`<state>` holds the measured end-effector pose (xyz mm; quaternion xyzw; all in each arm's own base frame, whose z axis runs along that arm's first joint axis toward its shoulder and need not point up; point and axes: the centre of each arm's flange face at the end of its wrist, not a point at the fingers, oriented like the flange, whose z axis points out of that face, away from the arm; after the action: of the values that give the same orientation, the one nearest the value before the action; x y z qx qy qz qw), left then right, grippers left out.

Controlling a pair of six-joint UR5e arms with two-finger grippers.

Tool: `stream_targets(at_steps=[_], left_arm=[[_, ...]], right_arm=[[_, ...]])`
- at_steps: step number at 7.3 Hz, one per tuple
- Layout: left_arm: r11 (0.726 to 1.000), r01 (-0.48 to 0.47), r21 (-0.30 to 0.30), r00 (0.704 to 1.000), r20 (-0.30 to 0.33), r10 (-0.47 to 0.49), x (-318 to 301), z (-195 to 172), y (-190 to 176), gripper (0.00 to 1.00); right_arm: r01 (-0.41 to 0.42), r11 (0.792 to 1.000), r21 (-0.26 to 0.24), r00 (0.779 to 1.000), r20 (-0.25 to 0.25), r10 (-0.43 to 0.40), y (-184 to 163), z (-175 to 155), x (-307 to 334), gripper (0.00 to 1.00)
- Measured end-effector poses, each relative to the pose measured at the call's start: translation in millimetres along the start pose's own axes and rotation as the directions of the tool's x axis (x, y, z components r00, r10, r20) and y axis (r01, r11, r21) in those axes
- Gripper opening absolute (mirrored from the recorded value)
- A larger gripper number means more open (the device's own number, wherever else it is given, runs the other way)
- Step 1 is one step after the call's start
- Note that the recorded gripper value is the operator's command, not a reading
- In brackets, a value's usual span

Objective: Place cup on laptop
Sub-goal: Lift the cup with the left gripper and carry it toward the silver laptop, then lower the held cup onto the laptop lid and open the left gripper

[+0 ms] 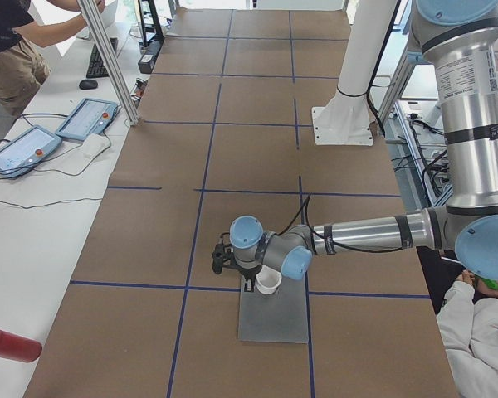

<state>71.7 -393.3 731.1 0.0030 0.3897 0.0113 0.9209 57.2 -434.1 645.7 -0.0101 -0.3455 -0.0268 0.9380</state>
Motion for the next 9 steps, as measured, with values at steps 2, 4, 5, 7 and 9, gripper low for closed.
stream_targets(at_steps=[2, 4, 5, 7, 9], left_arm=[[1.0, 0.004, -0.002, 1.0, 0.0, -0.004, -8.6, 9.7, 5.1, 0.44], [1.0, -0.001, -0.017, 1.0, 0.001, 0.001, -8.8, 16.8, 8.0, 1.0], [1.0, -0.006, -0.018, 1.0, -0.002, 0.006, -7.7, 17.6, 8.4, 1.0], [1.0, -0.017, -0.013, 1.0, -0.013, 0.017, -3.5, 13.6, 5.8, 1.0], [0.997, -0.064, 0.042, 0.998, -0.023, 0.065, -13.1, -10.9, -2.7, 1.0]], right_arm=[[0.001, 1.0, 0.0, 1.0, 0.0, -0.001, 0.0, 0.0, 0.0, 1.0], [0.0, 1.0, 0.0, 1.0, 0.0, 0.0, 0.0, 0.0, 0.0, 1.0], [0.0, 1.0, 0.0, 1.0, 0.0, 0.0, 0.0, 0.0, 0.0, 1.0], [0.0, 1.0, 0.0, 1.0, -0.001, 0.0, 0.0, 0.0, 0.1, 1.0], [0.0, 1.0, 0.0, 1.0, 0.0, 0.0, 0.0, 0.0, 0.0, 1.0]])
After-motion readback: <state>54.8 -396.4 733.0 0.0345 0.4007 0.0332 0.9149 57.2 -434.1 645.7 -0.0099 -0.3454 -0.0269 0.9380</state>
